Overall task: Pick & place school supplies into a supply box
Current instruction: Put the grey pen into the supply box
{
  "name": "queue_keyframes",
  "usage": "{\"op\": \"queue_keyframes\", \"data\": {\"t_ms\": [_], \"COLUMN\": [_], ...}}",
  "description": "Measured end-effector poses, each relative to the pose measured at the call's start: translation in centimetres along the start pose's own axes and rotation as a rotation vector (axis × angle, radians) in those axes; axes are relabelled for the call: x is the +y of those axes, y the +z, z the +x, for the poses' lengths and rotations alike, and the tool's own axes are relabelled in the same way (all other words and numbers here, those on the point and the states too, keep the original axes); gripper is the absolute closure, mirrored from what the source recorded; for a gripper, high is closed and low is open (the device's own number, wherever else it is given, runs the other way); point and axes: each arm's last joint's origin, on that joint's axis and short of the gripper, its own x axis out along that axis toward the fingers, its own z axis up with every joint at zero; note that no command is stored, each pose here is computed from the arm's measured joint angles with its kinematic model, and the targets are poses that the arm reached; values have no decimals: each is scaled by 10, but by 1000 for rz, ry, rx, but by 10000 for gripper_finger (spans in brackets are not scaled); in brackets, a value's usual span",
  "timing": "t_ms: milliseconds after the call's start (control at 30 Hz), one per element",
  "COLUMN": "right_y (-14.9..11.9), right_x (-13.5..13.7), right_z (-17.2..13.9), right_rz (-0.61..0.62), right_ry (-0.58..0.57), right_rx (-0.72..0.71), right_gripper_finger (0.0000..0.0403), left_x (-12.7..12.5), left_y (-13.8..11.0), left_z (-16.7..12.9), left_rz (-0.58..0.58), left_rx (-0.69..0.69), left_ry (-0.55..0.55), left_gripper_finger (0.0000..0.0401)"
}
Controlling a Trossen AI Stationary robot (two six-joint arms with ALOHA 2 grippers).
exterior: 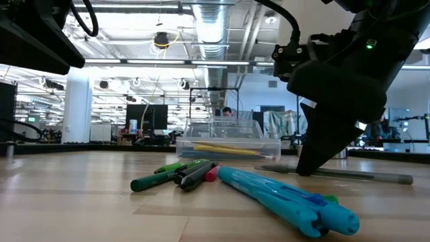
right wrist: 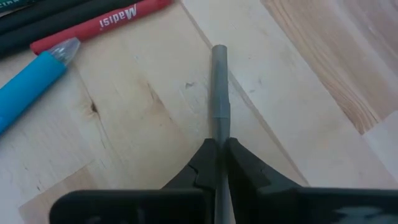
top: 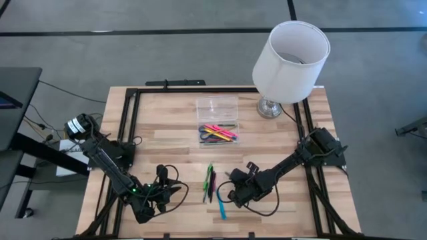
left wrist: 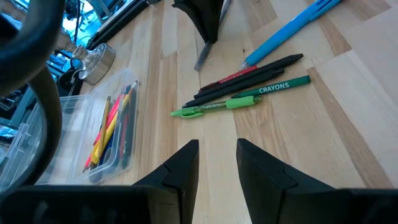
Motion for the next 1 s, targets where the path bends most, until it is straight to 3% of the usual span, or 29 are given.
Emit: {"op": "queue_keyframes", "data": {"t_ms": [400, 1000], "right_y": [3, 10], "right_x": [5, -4], "right_z": [-4, 0], "right_rz": [-112, -142], "right_ry": [-46, -128], "right_rx": [-47, -77], "right_gripper_finger": [396, 396], "left_x": [0, 0], "left_y": [0, 0], "left_z": [0, 0], "left_rz": [0, 1], "left_rx": [0, 0], "left_ry": [1, 1], "left_gripper_finger": [299, 299]}}
